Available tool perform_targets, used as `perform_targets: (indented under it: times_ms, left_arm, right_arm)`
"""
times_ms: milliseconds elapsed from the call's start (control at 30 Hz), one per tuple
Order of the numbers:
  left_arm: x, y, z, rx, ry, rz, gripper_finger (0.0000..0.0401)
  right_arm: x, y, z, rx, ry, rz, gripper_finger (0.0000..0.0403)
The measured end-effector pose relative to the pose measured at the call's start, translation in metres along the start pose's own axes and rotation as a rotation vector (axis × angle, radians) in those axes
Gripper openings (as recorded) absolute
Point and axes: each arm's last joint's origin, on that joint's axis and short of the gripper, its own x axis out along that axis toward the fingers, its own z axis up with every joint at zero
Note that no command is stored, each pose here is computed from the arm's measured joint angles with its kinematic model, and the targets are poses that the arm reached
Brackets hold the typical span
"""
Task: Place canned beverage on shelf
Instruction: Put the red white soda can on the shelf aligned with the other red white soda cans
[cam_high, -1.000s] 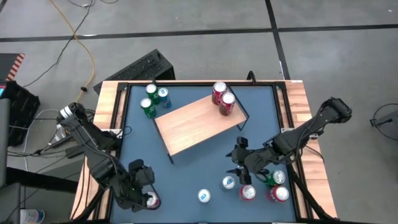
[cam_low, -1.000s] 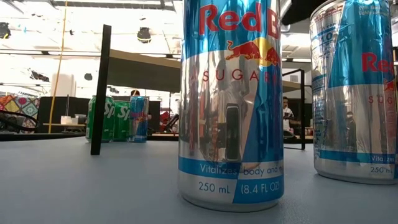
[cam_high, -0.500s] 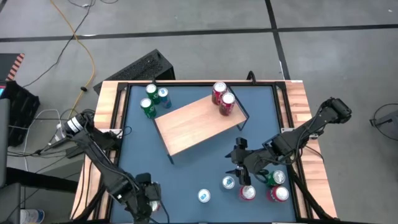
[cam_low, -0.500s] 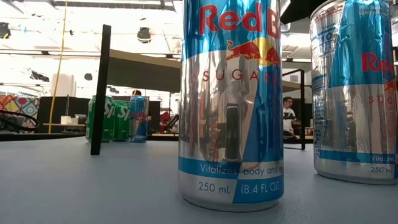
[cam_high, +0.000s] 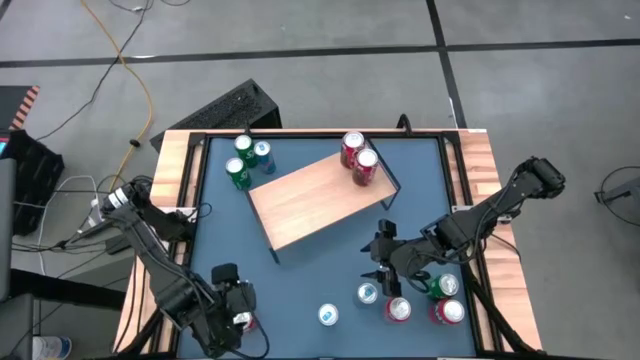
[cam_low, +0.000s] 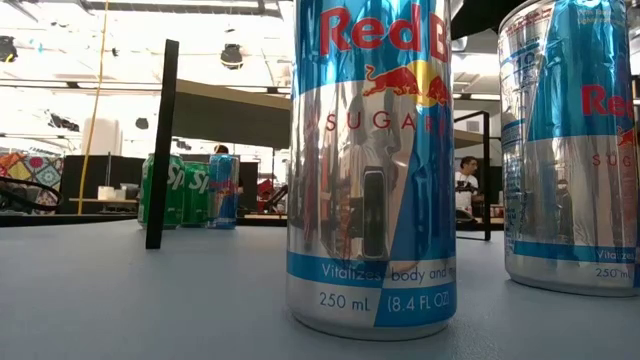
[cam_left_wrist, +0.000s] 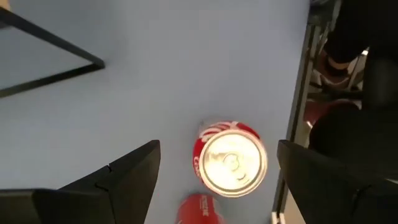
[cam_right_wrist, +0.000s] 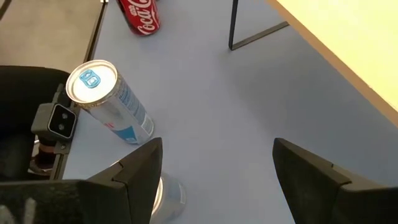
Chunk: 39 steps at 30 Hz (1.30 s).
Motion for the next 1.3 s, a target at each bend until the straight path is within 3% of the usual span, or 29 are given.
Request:
perform_targets:
  times_ms: [200,500,933,1300]
  left_arm:
    - [0.005,-0.003,-0.005,-0.004,0.000,0.010,0.0309]
    - [0.038,-0.019,-0.010,0.025,0.146,-0.009,0.0309]
    - [0.036,-0.018,-0.014,0.045,0.119,0.027,0.0309]
    - [0.055,-0.018,-0.023,0.043,0.112,-0.002,0.0309]
  right_arm:
    - [0.000,0.000,0.000,-0.003,0.000,0.000,0.0291]
    - [0.000,0.000,0.000,0.000,-0.003,0.001,0.0291]
    - [0.001,-0.003,0.003,0.015,-0.016,-0.002,0.0291]
    - [0.001,-0.003,0.003,0.015,-0.015,-0.002,0.0291]
